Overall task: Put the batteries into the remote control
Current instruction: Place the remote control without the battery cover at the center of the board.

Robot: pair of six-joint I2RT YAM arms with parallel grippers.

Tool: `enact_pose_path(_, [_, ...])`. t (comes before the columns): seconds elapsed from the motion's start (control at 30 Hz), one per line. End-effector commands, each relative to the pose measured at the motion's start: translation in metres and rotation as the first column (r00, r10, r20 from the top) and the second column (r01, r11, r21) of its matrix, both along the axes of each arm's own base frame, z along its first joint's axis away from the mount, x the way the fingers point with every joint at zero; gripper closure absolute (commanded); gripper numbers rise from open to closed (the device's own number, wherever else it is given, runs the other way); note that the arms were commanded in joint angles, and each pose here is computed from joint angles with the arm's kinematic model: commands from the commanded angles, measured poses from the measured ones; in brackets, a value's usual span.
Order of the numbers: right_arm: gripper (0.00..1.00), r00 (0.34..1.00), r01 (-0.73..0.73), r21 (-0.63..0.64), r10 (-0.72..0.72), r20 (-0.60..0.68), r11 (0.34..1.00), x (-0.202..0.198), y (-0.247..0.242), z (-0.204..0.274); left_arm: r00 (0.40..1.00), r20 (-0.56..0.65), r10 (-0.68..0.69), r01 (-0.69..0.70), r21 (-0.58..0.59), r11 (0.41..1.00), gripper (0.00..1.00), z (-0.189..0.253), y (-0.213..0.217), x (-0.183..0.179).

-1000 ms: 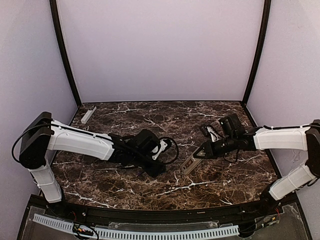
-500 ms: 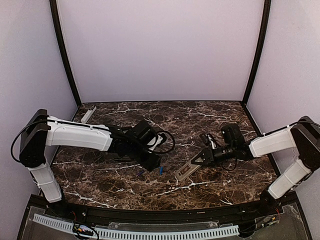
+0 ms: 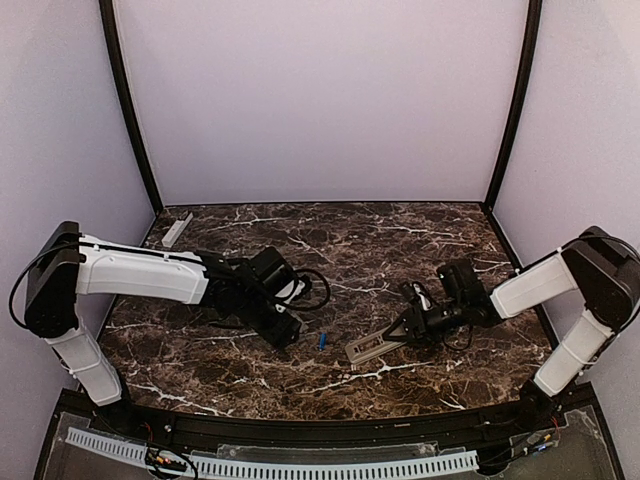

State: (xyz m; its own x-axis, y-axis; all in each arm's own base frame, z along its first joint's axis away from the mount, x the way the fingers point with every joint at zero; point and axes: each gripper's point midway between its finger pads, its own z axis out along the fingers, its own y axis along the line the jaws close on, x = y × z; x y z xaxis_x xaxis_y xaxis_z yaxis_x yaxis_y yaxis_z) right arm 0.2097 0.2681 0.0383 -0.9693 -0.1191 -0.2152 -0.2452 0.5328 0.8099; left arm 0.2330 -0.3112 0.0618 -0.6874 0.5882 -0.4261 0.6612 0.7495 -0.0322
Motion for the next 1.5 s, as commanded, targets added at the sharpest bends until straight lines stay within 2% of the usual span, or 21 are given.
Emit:
enact_pose_path(0.0, [0.59,1.0,0.004,-0.049,-0.003,0.015,0.999,0.005,-0.004,-0.008,0.999,-0.027,-0.021,0.023,0.039,0.999,0.34,0.003,0.017,-0.011])
enact_pose_path(0.33, [0.48,0.999,0.025,-0.166,-0.019,0.04,0.986,0.013,-0.014,-0.016,0.992,-0.104,-0.065,0.075,0.088,0.993,0.44,-0.012,0.022,-0.023])
enact_pose_path(0.4, [0.43,0.999,0.029,-0.193,-0.021,0.047,0.981,0.015,-0.017,-0.018,0.991,-0.113,-0.067,0.079,0.1,0.992,0.46,-0.016,0.022,-0.023])
enact_pose_path(0.77, [0.38,0.999,0.03,-0.249,-0.022,0.032,0.968,0.013,-0.025,-0.026,0.991,-0.117,-0.071,0.088,0.153,0.984,0.5,-0.03,0.023,-0.018])
enact_pose_path(0.8, [0.37,0.999,0.031,-0.25,-0.023,0.033,0.968,0.013,-0.025,-0.025,0.991,-0.111,-0.073,0.089,0.148,0.985,0.5,-0.029,0.021,-0.016])
enact_pose_path(0.83, [0.26,0.999,0.031,-0.252,-0.023,0.035,0.967,0.013,-0.026,-0.025,0.991,-0.108,-0.073,0.089,0.147,0.985,0.49,-0.028,0.02,-0.015])
enact_pose_path(0.87, [0.23,0.999,0.032,-0.251,-0.024,0.036,0.967,0.014,-0.025,-0.024,0.992,-0.102,-0.08,0.094,0.134,0.987,0.47,-0.025,0.016,-0.014])
enact_pose_path(1.1, [0.18,0.998,0.05,-0.247,-0.039,0.05,0.968,0.019,-0.028,-0.016,0.984,-0.052,-0.168,0.166,-0.046,0.985,0.28,0.013,-0.02,-0.011])
enact_pose_path(1.33, [0.14,0.995,0.081,-0.274,-0.063,0.074,0.958,0.027,-0.039,-0.012,0.983,-0.051,-0.174,0.17,-0.073,0.983,0.34,0.016,-0.042,-0.011])
enact_pose_path(1.47, [0.12,0.995,0.085,-0.276,-0.066,0.077,0.957,0.027,-0.042,-0.011,0.968,0.018,-0.249,0.249,-0.046,0.967,0.27,0.022,-0.052,-0.004])
